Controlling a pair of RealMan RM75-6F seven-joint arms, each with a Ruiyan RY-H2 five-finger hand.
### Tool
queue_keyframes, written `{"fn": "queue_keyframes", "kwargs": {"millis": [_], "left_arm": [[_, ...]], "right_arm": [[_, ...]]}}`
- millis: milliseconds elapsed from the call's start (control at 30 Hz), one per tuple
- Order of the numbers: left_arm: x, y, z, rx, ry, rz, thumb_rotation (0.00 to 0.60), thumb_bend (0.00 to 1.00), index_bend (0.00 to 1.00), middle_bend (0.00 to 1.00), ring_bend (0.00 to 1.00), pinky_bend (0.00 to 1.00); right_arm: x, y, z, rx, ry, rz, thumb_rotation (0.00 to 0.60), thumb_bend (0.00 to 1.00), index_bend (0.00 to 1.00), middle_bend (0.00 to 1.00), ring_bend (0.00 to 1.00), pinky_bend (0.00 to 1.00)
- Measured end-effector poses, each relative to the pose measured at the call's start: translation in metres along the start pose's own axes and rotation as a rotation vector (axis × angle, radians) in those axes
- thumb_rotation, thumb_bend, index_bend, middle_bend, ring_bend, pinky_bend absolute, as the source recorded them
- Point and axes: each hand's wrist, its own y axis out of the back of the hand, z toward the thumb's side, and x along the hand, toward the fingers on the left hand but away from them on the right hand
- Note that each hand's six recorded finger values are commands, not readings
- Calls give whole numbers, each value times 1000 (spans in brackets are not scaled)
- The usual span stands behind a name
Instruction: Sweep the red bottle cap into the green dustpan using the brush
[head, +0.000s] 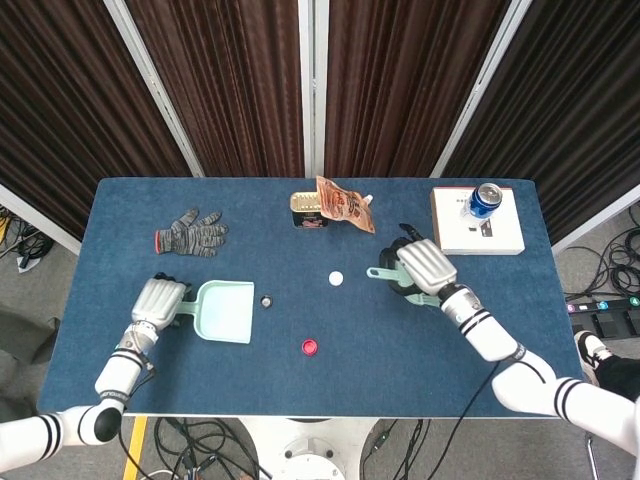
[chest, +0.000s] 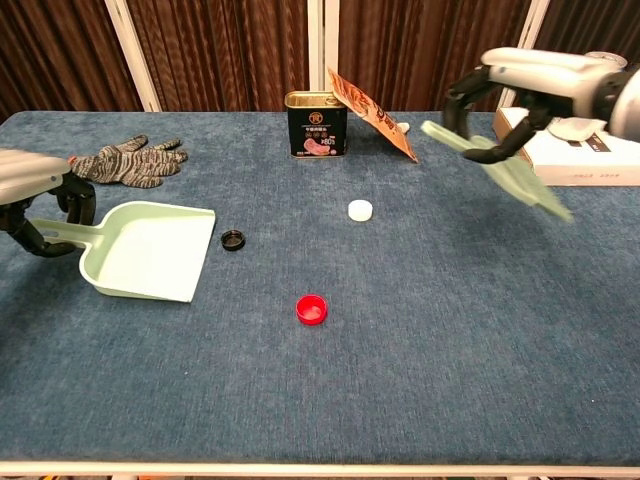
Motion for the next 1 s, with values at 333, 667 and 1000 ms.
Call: {"fn": "queue_keyframes", "kwargs": {"millis": [333,667,1000], "left_arm": [[14,10,10,8,-22,-11,600,347,511,471,329,230],[32,21,27,-6,-34,-28,600,348,511,471,328,231],[37,23,51,-18,-78,-40,600,347,511,471,329,230]], "right_arm": [[-55,-23,29,-42,158,26,600,585,776,637,280,39],[-87,-48,68,-57,265,66,600,585,789,645,280,39],[-100,-69,96,-94,336,109,600,588,807,657,292,48]]}}
